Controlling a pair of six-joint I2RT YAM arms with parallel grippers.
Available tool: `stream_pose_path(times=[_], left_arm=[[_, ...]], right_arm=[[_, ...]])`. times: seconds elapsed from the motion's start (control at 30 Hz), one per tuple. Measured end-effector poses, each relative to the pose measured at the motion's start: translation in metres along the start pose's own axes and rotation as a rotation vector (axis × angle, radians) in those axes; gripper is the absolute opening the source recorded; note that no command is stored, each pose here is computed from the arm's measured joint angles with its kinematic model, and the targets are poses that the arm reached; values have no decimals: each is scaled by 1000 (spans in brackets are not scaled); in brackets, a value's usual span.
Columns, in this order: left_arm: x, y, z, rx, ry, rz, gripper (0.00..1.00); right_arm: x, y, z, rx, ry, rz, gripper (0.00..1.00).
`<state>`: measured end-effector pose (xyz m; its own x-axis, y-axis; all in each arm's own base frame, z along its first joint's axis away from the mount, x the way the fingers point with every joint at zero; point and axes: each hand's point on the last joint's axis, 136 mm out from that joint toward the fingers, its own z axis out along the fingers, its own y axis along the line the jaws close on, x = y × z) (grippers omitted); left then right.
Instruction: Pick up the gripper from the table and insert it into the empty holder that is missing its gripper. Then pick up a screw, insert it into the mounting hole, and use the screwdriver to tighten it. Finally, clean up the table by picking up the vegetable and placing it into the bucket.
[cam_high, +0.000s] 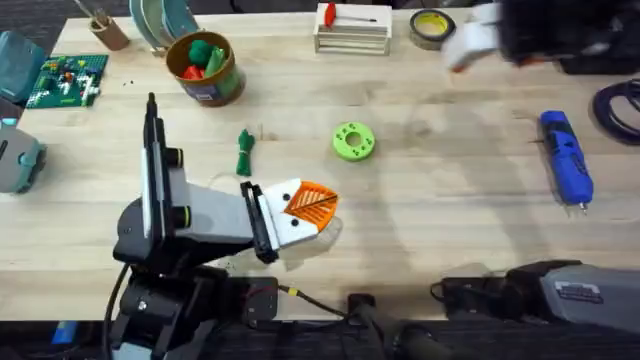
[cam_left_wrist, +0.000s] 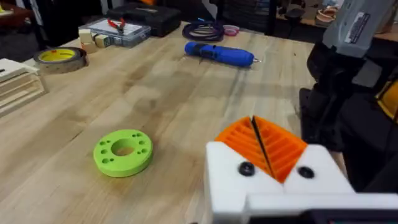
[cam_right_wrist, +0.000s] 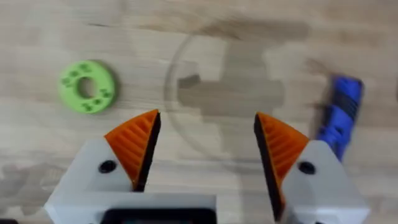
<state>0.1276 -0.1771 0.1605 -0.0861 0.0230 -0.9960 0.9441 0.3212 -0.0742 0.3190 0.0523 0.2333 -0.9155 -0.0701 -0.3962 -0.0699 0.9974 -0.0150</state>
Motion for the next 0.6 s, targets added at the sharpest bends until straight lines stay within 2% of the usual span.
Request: stream_pose_path(times=[0.13, 0.3, 0.43, 0.6], left_arm=[[0, 0, 0, 0, 0, 0, 6], [0, 0, 0, 0, 0, 0, 6], [0, 0, 0, 0, 0, 0, 6], [0, 0, 0, 0, 0, 0, 6]], right_arm=[[13, -66, 1, 30, 52, 187, 894], [28, -138, -6, 70, 38, 413, 894], [46, -179, -12, 109, 30, 550, 896], [63, -211, -17, 136, 22, 668, 896]])
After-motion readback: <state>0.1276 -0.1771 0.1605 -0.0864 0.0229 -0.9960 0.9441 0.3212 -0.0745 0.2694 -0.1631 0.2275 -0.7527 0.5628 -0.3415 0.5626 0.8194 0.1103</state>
